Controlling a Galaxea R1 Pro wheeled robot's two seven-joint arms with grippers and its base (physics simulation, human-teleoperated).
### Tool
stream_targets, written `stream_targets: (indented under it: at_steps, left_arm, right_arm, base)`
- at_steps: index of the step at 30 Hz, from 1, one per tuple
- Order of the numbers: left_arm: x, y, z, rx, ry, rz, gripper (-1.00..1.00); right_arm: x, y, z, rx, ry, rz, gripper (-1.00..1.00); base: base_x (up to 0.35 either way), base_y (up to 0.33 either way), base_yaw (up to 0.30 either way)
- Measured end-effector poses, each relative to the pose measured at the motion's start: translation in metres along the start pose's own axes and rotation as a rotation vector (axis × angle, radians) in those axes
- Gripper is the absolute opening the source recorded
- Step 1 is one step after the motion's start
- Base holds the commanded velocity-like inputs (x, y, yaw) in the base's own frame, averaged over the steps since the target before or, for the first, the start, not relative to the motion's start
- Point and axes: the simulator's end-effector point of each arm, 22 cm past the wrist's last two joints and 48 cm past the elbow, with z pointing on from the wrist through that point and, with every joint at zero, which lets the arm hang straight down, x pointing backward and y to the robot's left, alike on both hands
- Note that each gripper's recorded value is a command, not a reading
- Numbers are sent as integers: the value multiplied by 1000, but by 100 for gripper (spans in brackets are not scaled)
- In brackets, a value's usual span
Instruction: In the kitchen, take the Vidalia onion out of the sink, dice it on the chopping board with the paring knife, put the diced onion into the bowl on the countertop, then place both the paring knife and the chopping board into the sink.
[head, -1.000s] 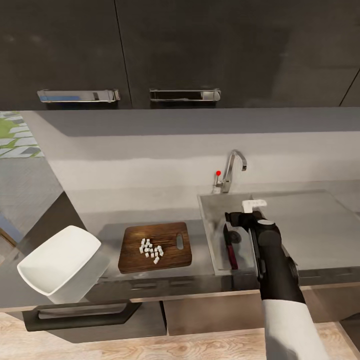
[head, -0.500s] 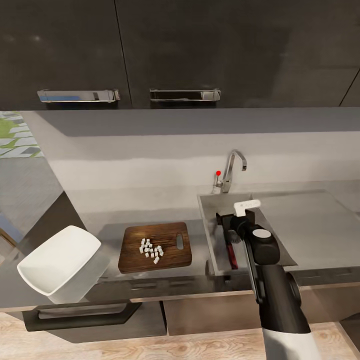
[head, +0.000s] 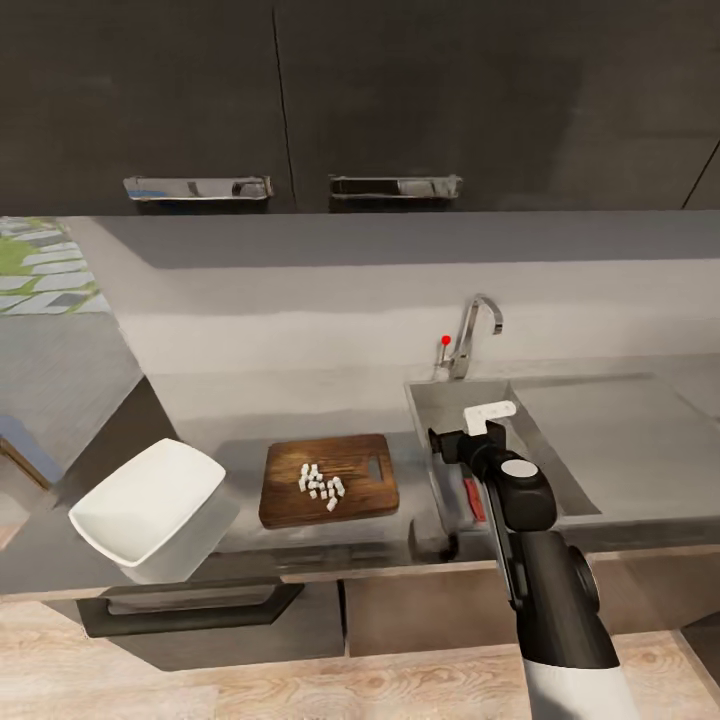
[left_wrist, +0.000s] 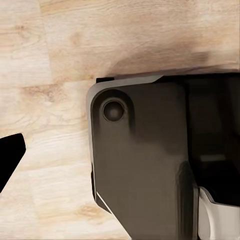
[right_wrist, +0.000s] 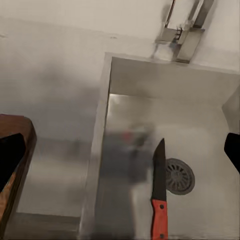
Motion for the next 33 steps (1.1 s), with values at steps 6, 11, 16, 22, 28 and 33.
stream_targets:
  at_steps: [6,11,16,22,28,33]
  left_arm:
    - [2,1,0,-1,4,-1,100]
    - [2,0,0,-1,4,-2,100]
    - [2,0,0,-1,3,-2,100]
    - [3,0,0,-1,6,-1,100]
    - [7,-1,-1,1,16,-1,100]
    - [10,-1,-1,1,26,-1,100]
  right_arm:
    - [1,0,0,-1,4,1,100]
    - [2,0,0,-1,5,2,100]
    - [2,0,0,-1,6,2,100]
    - [4,0,2,-1,11,3,100]
    - [9,0,5,-1,21,5,100]
    - [14,1,7,-3,29,5,100]
  base:
    - [-147,275,0]
    - [-14,312,0]
    - [-1,290,0]
    - [0,59,0]
    - [6,3,0]
    - [81,-36,0]
